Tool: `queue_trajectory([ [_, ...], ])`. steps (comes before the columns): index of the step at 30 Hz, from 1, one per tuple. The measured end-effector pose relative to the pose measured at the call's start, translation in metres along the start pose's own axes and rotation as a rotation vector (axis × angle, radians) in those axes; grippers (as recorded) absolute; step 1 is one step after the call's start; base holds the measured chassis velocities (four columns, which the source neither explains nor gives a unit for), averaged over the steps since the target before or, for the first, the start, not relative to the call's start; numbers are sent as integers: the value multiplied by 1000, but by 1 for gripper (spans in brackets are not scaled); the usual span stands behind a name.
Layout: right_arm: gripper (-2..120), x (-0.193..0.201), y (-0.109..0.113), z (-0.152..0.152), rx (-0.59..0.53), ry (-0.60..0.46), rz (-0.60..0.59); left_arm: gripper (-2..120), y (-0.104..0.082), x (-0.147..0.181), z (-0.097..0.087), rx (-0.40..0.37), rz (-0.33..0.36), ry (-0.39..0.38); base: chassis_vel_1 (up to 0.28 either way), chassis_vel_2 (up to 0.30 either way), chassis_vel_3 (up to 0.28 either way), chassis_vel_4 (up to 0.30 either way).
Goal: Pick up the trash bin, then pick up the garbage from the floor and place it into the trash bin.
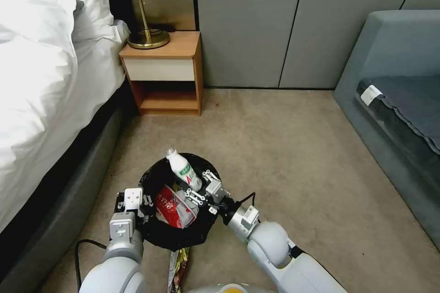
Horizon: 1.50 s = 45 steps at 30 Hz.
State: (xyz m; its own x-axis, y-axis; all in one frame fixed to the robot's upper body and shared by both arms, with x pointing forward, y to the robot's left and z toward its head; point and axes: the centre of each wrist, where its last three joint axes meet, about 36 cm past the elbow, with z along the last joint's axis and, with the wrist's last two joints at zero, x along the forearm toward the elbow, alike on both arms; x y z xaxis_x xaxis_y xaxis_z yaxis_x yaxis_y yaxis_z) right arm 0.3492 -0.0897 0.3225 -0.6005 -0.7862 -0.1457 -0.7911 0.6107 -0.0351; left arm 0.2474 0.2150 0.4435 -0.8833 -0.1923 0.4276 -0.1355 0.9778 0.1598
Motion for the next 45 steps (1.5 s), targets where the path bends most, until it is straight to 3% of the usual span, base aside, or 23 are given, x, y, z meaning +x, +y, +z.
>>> queue_trajectory([
  [7,93,13,5,-10,-1,10,21,0,-1,-6,2,-2,-3,0,0,0,0,0],
  [10,99,18,6,-13,2,15,22,0,-1,-7,1,-1,-2,-4,0,0,0,0],
  [16,100,26,6,-18,9,15,26,0,-1,-9,-1,-1,0,-9,0,0,0,0],
  [20,100,27,0,-51,49,-66,74,0,0,-10,0,-5,-1,-7,0,0,0,0],
  [23,100,30,-13,-101,161,-215,177,0,2,-10,1,-7,-4,-4,0,0,0,0],
  [24,100,30,-13,-101,161,-215,177,0,2,-10,1,-7,-4,-4,0,0,0,0],
  [26,100,45,-17,-127,212,-259,335,0,3,-10,1,-3,-6,-2,0,0,0,0],
  [27,100,45,-17,-127,212,-259,335,0,3,-10,1,-3,-6,-2,0,0,0,0],
  [28,100,55,-15,-132,222,-245,442,0,3,-10,1,-1,-6,-2,0,0,0,0],
  [29,100,65,-8,-131,209,-216,559,0,4,-10,1,2,-5,-2,0,0,0,0],
  [31,100,70,-4,-129,198,-199,600,0,4,-10,1,3,-5,-1,0,0,0,0],
  [32,100,84,11,-115,160,-138,692,0,4,-10,1,1,-4,-2,0,0,0,0],
  [36,100,102,27,-86,147,-64,759,0,3,-8,-2,5,3,-9,0,0,0,0],
  [45,100,100,30,-80,152,-47,766,0,6,1,-5,-1,6,-10,4,5,5,6],
])
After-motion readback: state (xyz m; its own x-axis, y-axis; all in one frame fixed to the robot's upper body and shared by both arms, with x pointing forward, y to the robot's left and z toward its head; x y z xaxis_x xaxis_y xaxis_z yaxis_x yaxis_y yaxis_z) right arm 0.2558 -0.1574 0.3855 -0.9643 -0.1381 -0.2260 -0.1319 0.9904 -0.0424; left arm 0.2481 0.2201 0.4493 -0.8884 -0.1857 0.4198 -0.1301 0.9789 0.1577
